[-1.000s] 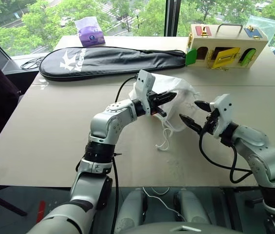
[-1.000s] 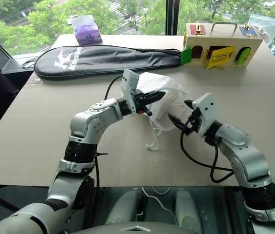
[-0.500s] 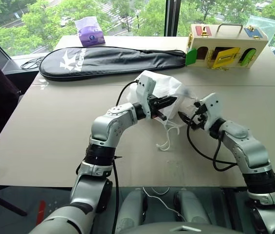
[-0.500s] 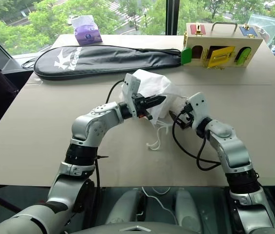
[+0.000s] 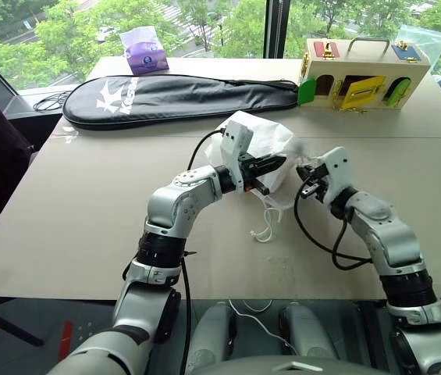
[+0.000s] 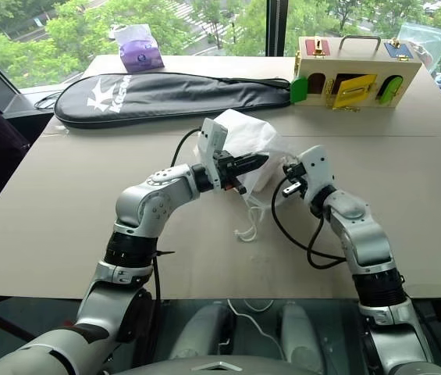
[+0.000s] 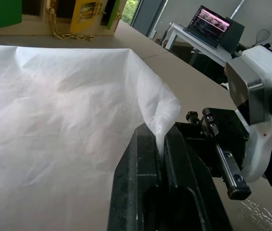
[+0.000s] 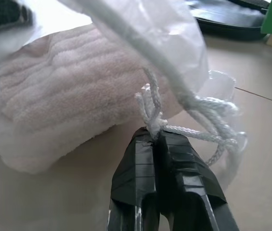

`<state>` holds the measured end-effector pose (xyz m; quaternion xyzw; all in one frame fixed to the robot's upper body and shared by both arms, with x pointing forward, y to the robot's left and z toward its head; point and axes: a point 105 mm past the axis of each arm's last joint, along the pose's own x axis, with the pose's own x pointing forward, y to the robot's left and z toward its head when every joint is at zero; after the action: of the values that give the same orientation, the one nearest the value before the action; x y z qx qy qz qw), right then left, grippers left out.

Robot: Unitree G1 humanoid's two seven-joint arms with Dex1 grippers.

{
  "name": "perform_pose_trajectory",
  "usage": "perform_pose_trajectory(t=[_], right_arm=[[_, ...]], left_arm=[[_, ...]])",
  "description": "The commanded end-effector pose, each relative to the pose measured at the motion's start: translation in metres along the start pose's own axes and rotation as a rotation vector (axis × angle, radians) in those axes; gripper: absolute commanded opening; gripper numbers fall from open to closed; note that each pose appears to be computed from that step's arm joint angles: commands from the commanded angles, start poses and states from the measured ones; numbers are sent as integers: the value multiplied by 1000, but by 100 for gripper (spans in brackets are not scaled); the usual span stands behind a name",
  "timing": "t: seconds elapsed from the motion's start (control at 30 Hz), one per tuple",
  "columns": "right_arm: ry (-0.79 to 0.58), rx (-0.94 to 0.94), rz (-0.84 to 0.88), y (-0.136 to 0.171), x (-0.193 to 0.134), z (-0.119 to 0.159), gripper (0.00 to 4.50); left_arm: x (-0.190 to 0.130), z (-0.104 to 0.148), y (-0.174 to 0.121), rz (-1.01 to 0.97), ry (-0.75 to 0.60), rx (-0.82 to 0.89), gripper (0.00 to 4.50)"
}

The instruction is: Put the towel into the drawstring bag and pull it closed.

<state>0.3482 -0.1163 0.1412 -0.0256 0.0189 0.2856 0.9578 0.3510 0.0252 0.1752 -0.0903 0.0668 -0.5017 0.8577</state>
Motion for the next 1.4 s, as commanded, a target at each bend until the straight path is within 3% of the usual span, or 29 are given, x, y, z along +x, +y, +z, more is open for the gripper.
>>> perform_pose_trajectory(t=[0.03,0.2,0.37,0.47,0.53,0.57,0.6,0.73,0.87,0.97,1.23,1.4], right_arm=[[-137,90,145,17,-21,30,4],[-272,283,182,6,-52,53,4],[-488,555,-38,-46,-68,70,4],[-501,641,-113,-57,-68,63,4],[-473,649,-124,-55,-66,57,0],[-462,656,-129,-53,-64,55,0],[-454,660,-134,-52,-64,53,0],[-446,671,-144,-48,-62,51,0],[-437,679,-153,-46,-62,49,0],[-432,681,-152,-44,-60,47,0],[-425,686,-148,-43,-56,47,0],[-424,686,-146,-43,-56,48,0]], left_arm=[[0,14,-1,-10,-34,45,0],[0,13,3,0,-30,53,0],[5,13,5,-2,-30,87,0],[12,20,8,3,-60,149,0],[16,26,10,6,-81,188,106],[18,30,12,21,-98,204,118],[18,34,15,42,-118,214,179],[8,50,10,2,-209,167,331],[-17,56,-4,-107,-245,85,331],[-33,39,-1,-106,-150,81,331],[-63,-44,1,-86,229,215,331],[-60,-70,-1,-76,267,241,331]])
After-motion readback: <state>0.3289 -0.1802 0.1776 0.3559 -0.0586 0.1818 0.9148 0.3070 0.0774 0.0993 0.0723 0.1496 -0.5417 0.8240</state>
